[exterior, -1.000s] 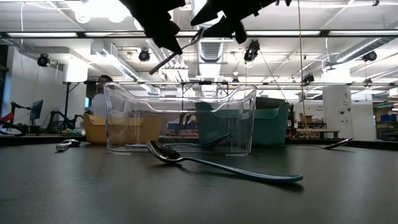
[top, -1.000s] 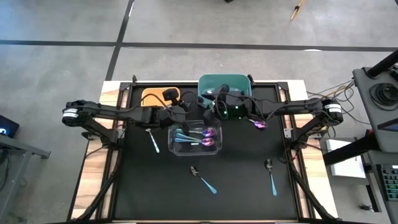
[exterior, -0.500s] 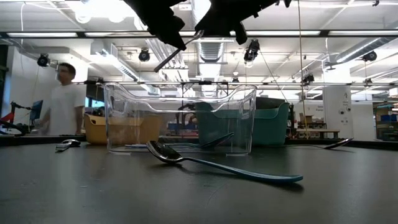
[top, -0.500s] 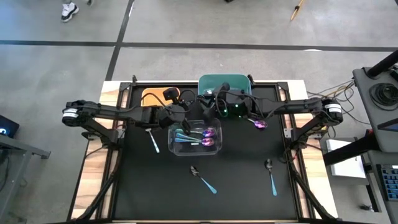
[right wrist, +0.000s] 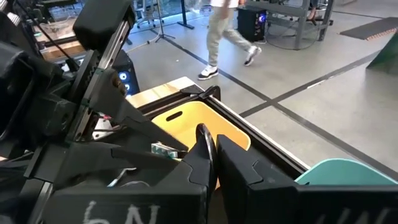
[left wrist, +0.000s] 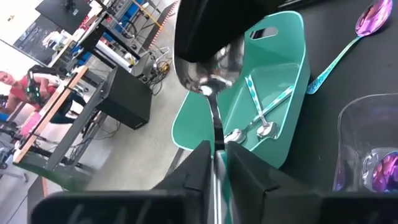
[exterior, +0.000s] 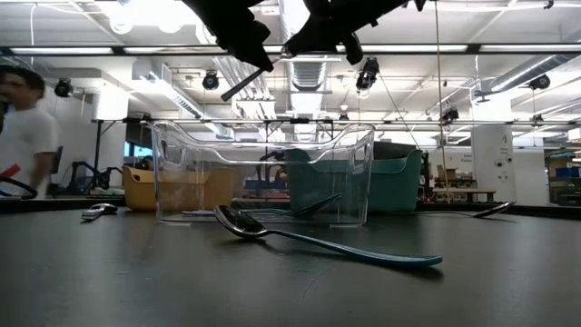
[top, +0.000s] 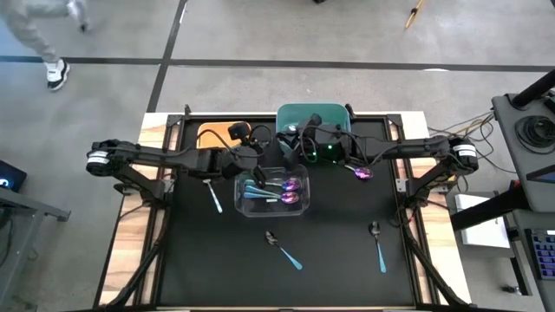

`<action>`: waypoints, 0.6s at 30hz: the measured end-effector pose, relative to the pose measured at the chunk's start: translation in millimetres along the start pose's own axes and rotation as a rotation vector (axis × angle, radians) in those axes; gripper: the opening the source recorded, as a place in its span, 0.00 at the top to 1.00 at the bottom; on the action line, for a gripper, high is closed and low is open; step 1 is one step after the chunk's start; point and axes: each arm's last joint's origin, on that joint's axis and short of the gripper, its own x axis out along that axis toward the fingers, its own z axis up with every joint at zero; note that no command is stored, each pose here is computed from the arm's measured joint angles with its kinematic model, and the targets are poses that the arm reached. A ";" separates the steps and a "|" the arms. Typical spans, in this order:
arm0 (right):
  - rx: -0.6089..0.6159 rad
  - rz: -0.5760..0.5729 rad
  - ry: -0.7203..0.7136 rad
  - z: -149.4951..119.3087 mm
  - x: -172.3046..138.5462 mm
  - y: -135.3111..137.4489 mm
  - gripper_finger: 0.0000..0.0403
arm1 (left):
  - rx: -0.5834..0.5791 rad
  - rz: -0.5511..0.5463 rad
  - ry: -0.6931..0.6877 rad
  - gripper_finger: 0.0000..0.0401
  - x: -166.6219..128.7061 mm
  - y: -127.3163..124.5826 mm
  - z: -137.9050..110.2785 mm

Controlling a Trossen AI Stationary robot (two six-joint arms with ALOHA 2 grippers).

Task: Sort silverware by color (type)
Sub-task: Put the blue patterned spoon into the green bin

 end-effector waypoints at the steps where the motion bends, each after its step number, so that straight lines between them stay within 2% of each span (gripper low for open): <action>1: 0.000 0.002 0.001 0.0 0.0 0.1 0.98 | 0.004 -0.002 -0.002 0.89 -0.3 0.2 0.1; 10: 0.002 -0.027 0.007 -0.5 0.6 -2.7 0.98 | 0.053 0.002 -0.027 0.65 -9.0 10.7 2.7; 13: -0.007 -0.050 0.037 0.0 1.3 -7.3 0.98 | 0.045 -0.018 -0.060 0.60 -16.5 22.0 3.1; 18: 0.003 -0.089 0.048 7.7 3.5 -18.5 0.98 | 0.007 -0.124 -0.134 0.57 -25.8 40.8 -5.8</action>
